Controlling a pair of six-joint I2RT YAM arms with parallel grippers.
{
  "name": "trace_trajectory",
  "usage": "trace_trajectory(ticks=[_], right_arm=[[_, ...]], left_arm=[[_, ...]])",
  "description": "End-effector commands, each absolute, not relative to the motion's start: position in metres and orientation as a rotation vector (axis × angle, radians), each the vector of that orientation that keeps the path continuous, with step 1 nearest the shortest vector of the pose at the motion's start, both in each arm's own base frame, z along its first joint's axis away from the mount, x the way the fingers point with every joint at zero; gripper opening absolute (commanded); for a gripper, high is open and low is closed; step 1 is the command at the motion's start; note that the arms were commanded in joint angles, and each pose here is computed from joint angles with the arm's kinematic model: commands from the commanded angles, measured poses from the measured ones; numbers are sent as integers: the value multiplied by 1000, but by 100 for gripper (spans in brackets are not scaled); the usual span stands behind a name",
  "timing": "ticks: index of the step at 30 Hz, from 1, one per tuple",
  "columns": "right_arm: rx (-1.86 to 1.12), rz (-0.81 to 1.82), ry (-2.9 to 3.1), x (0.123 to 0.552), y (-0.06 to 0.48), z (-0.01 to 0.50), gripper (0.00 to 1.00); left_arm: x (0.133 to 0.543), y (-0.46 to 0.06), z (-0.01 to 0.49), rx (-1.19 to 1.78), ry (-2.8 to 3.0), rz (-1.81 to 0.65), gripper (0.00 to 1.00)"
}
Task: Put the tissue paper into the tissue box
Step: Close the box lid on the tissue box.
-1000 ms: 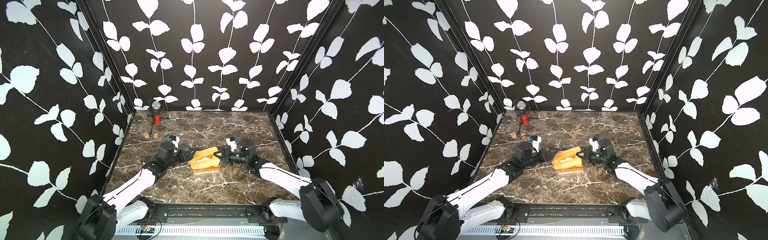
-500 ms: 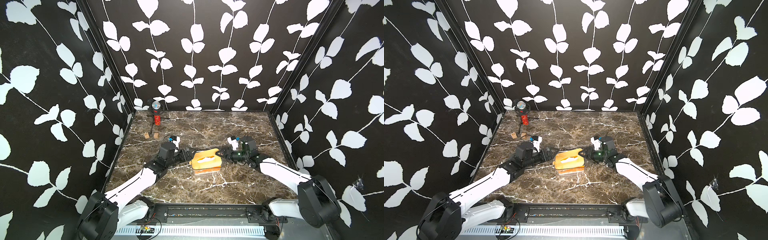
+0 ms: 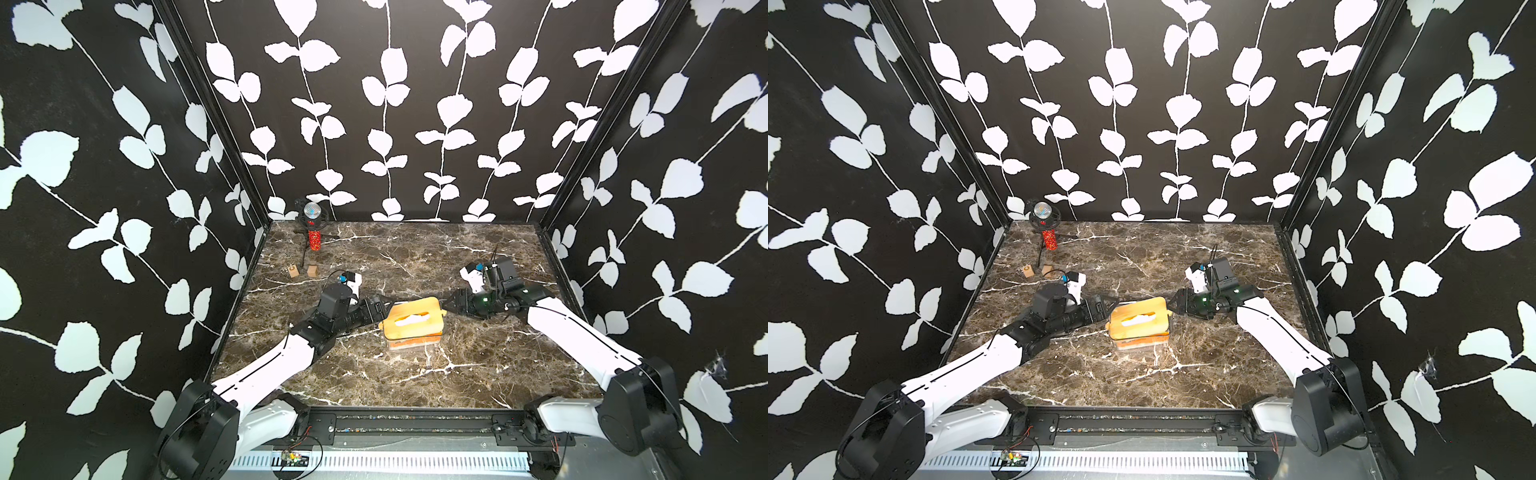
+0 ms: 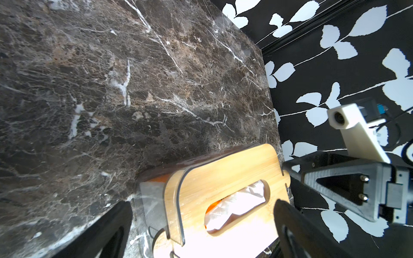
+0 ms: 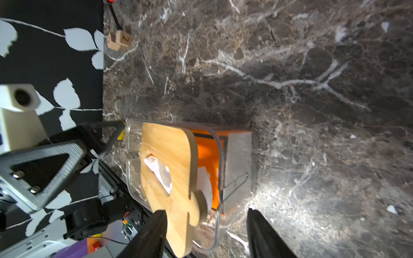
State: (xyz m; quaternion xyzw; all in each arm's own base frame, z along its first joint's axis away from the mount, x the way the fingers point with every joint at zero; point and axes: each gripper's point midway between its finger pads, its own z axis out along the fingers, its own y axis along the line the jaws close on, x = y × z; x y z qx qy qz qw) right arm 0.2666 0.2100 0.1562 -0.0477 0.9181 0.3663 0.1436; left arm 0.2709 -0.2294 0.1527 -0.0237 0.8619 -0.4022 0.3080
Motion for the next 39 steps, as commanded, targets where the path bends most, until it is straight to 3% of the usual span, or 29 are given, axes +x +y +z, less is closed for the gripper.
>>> trace_trajectory(ticks=[1,10,22,27,31,35,39], right_arm=[[-150,1155,2629,268,220,154,62],[-92,1222,2655,271,227,120,57],[-44,1255,2660,265,226,98,29],[-16,1306,2640,264,229,93,22],[5,1324,2634,263,229,91,25],[-20,1346,2612,263,232,101,48],[-86,1304,2602,265,230,120,54]], left_arm=[[275,-237,167,-37,2236,-1113,99],[275,-243,162,-46,2247,-1145,99],[270,-268,151,-8,2278,-1191,99],[265,-284,150,24,2286,-1208,99],[266,-291,145,26,2301,-1214,99],[266,-289,147,27,2296,-1206,99],[265,-279,155,54,2287,-1135,99]])
